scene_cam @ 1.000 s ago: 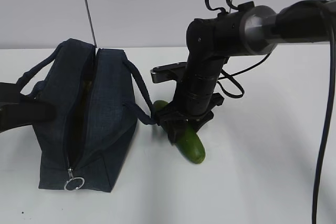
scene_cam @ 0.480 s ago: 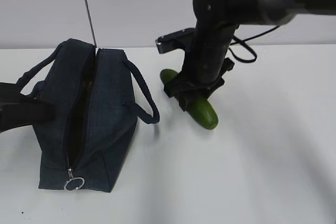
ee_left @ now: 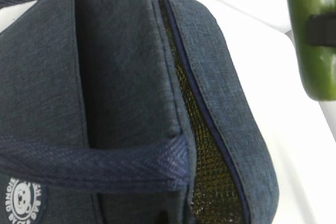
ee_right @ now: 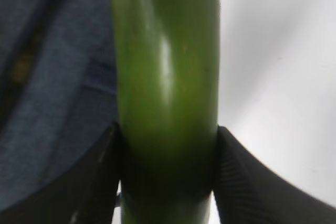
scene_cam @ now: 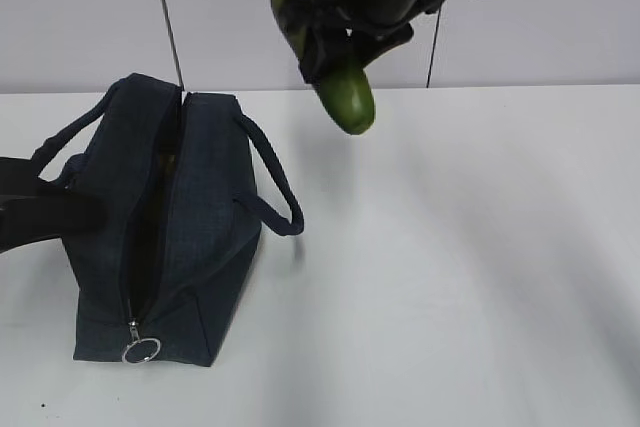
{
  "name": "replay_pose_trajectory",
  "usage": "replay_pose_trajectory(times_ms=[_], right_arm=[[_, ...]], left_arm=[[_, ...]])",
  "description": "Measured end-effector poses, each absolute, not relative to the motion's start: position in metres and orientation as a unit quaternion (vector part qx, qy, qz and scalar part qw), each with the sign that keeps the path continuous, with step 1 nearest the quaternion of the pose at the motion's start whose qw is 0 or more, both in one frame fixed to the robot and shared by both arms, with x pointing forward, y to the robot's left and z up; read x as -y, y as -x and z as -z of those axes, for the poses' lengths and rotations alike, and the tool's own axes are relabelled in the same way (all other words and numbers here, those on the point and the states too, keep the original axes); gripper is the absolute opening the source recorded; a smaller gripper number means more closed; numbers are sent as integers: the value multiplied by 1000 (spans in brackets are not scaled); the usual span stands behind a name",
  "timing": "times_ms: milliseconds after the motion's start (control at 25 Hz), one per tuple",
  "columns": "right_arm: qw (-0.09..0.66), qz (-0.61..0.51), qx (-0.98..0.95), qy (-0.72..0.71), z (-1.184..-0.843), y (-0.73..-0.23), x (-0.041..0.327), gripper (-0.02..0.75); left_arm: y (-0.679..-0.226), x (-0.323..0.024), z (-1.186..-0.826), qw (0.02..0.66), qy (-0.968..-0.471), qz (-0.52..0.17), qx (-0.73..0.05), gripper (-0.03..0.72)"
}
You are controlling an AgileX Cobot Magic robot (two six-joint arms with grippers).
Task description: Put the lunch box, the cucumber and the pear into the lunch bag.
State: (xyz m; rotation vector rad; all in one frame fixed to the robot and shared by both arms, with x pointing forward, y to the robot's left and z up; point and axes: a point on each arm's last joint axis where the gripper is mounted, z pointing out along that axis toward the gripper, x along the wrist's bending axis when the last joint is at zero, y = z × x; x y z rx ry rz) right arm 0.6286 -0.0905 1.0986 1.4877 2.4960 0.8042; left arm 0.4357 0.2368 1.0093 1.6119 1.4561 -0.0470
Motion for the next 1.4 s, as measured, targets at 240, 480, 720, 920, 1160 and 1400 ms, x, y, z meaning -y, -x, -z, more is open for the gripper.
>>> replay_pose_trajectory(times_ms=[240, 480, 720, 920, 1160, 1400], right_arm=[[-52, -348, -822, -449, -1109, -613, 63, 374], [-157, -411, -787, -432, -1100, -612, 33, 374], [-217, -393, -776, -443, -1055, -624, 16, 374], [-240, -360, -783, -446, -1029, -627, 13, 376], [-237, -350, -792, -441, -1020, -628, 11, 459], [-262, -353, -789, -428, -1024, -623, 9, 601]], left_arm=[[-437, -237, -1010, 468, -652, 16, -596, -18], [-437, -237, -1011, 474, -643, 18, -601, -18], [-438, -237, -1011, 475, -642, 18, -602, -18], [-438, -237, -1011, 475, -642, 18, -602, -18], [-438, -237, -1011, 475, -641, 18, -602, -18], [-438, -237, -1011, 475, -641, 18, -602, -18]])
